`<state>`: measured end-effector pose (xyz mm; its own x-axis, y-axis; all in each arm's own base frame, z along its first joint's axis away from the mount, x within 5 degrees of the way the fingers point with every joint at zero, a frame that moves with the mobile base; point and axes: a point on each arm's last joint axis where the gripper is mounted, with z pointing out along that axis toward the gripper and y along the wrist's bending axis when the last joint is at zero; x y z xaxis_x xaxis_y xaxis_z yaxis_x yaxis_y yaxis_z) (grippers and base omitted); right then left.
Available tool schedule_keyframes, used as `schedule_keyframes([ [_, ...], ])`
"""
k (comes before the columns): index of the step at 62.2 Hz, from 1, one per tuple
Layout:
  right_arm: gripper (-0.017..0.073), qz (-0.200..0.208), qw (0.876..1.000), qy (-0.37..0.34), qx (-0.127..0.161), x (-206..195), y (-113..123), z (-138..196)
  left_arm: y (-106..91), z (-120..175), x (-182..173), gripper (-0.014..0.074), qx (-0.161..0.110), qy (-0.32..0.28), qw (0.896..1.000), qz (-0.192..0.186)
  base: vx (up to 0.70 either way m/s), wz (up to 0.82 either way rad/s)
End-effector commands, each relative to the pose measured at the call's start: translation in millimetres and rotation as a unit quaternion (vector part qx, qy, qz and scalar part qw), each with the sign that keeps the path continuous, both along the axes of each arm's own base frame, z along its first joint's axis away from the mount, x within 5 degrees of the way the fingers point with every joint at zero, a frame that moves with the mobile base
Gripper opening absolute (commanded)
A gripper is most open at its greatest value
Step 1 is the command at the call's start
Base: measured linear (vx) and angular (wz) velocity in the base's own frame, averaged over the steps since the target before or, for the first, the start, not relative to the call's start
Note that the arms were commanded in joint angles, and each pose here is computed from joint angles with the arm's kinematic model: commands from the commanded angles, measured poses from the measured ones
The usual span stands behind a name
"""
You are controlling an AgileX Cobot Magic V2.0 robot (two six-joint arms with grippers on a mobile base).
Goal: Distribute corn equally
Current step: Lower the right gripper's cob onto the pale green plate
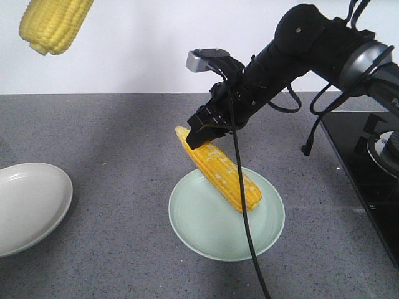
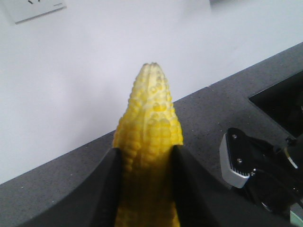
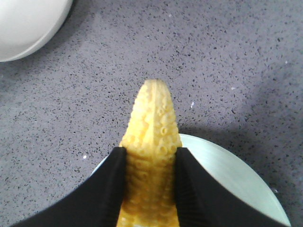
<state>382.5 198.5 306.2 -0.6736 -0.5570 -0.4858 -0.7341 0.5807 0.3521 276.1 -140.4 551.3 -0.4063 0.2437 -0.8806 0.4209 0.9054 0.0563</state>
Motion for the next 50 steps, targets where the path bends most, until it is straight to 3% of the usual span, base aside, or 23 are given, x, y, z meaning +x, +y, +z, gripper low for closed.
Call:
schedule_keyframes([
  [1,-0.0003,0.003,1.0,-0.001,0.022,-11.0,-1.1,25.2,11.5,20.5,-16.3,-0.0006,-0.011,-0.051,0.999,0.012,0.0,0.0],
  [10,0.0004,-0.002,1.0,-0.002,0.004,-9.3,-3.5,21.1,15.7,20.7,-14.4,-0.0006,0.004,-0.059,0.998,0.03,0.0,0.0],
  [21,0.0008,-0.018,1.0,0.002,-0.014,-8.1,-6.4,19.1,25.8,20.0,-9.2,-0.0006,-0.002,-0.054,0.997,0.055,0.0,0.0],
  [33,0.0026,-0.027,1.0,0.006,-0.014,-8.7,-6.9,20.4,44.4,0.2,3.9,-0.0006,0.022,-0.014,0.995,0.092,0.0,0.0],
  [50,0.0186,-0.041,0.999,0.015,-0.018,-8.5,-7.7,19.9,68.9,-44.1,17.3,-0.0006,0.061,0.069,0.986,0.136,0.0,0.0],
])
